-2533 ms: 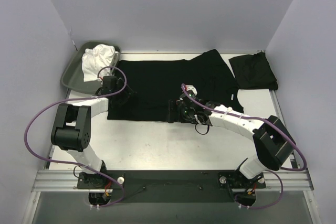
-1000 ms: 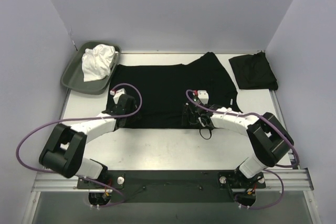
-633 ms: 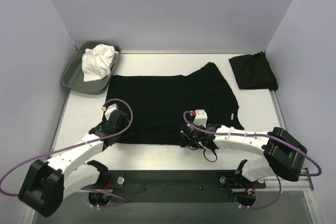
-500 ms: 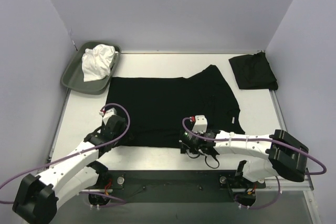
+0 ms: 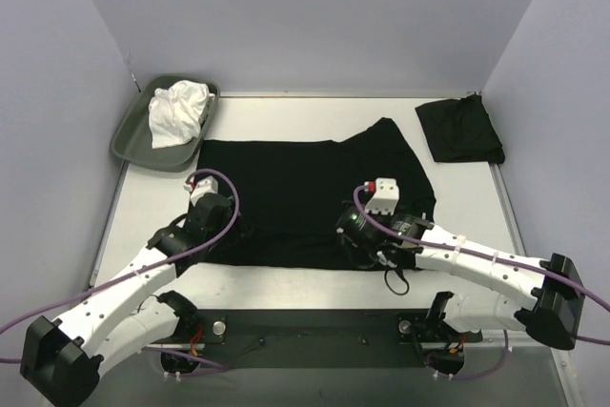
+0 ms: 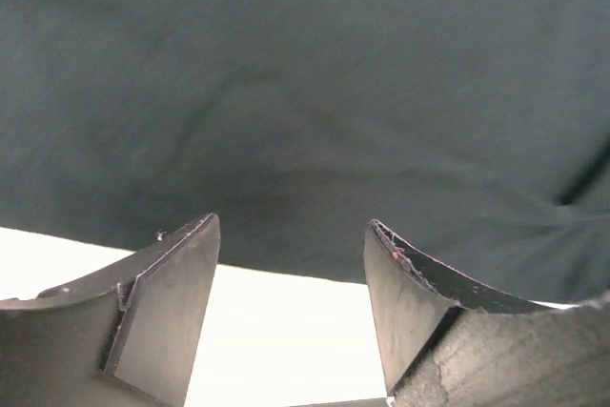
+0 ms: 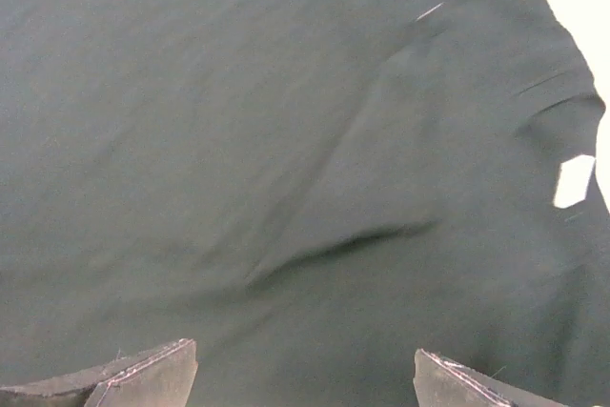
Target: Fold and stack the t-shirts
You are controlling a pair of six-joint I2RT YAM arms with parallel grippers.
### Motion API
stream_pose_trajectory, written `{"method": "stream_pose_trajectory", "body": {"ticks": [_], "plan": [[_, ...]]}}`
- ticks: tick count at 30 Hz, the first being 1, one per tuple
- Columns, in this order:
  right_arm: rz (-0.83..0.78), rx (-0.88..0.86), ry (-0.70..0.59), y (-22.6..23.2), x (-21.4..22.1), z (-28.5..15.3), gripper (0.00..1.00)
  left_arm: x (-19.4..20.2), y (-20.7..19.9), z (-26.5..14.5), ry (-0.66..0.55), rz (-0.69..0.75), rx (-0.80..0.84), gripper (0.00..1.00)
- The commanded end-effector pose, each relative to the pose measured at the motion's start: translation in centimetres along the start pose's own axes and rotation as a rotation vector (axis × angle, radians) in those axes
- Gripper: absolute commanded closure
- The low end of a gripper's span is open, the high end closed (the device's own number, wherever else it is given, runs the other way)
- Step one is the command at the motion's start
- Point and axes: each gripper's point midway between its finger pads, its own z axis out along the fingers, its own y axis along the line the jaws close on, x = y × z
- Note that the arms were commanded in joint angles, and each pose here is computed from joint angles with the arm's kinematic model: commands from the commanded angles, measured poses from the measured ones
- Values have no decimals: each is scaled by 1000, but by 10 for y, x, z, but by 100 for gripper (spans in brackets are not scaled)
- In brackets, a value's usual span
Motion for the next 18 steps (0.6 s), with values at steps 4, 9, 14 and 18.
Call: {"method": "stream_pose_trajectory", "body": {"ticks": [4, 9, 14, 18], "plan": [[61, 102, 40, -63, -23, 43, 6, -55, -71, -10, -123, 78, 186, 14], [134, 100, 100, -71, -20, 68, 26, -74, -86, -12, -166, 94, 196, 9], [167, 96, 158, -66, -8, 84, 49, -74, -90, -9, -154, 89, 201, 9], [192, 96, 176, -65, -2, 94, 59, -73, -85, -7, -158, 87, 193, 9]]}}
